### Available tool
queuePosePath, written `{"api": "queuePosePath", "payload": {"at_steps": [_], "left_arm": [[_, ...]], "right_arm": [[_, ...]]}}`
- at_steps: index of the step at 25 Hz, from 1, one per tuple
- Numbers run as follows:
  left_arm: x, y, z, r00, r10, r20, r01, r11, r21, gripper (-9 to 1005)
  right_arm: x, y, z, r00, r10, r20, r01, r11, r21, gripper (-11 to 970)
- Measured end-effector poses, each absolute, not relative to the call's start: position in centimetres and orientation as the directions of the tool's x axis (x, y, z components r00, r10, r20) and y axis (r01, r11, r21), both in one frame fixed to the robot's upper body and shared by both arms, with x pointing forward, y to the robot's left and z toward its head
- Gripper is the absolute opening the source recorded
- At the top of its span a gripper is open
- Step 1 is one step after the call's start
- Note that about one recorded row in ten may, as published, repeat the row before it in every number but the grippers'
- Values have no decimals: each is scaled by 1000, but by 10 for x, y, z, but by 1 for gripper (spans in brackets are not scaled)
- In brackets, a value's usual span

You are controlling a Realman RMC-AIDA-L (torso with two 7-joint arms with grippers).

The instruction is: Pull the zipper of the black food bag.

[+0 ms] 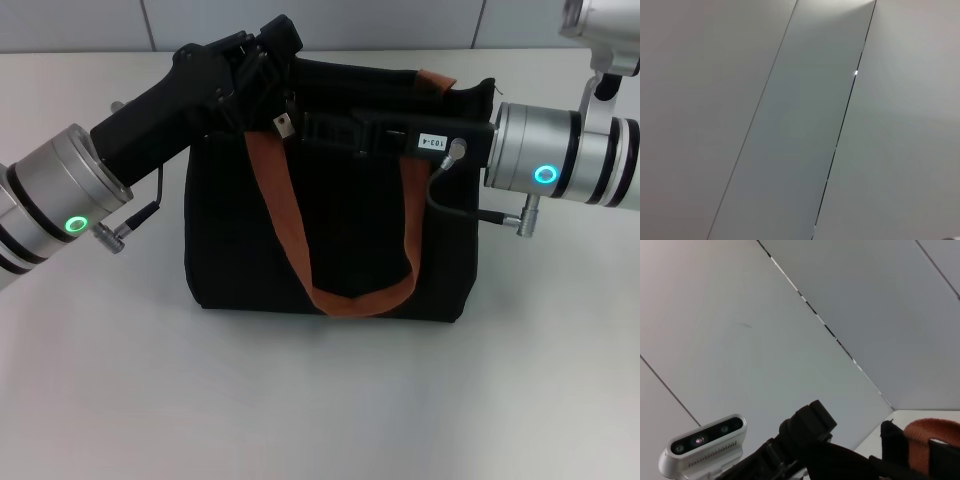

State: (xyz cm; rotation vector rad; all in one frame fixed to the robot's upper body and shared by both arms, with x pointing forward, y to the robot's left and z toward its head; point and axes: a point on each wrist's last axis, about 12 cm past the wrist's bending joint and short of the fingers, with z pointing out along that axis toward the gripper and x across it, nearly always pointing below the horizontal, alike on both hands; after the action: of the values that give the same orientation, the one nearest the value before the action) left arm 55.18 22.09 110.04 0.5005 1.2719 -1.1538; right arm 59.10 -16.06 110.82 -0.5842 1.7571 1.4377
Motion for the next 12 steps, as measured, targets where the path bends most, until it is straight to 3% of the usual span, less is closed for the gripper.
{"api": "queuePosePath", "payload": {"at_steps": [6,11,12], "left_arm": [[552,221,1101,-119,-388,-914,872,399,-283,23],[553,219,1102,-118,-388,-914,874,396,-281,23],[553,219,1102,-118,-388,-914,874,396,-281,23]], "right_arm": [[592,-160,1108,-594,120,-795,-755,259,603,458],[593,-160,1108,-596,120,-794,-751,268,604,448],[593,-160,1108,-596,120,-794,-751,268,604,410]]}}
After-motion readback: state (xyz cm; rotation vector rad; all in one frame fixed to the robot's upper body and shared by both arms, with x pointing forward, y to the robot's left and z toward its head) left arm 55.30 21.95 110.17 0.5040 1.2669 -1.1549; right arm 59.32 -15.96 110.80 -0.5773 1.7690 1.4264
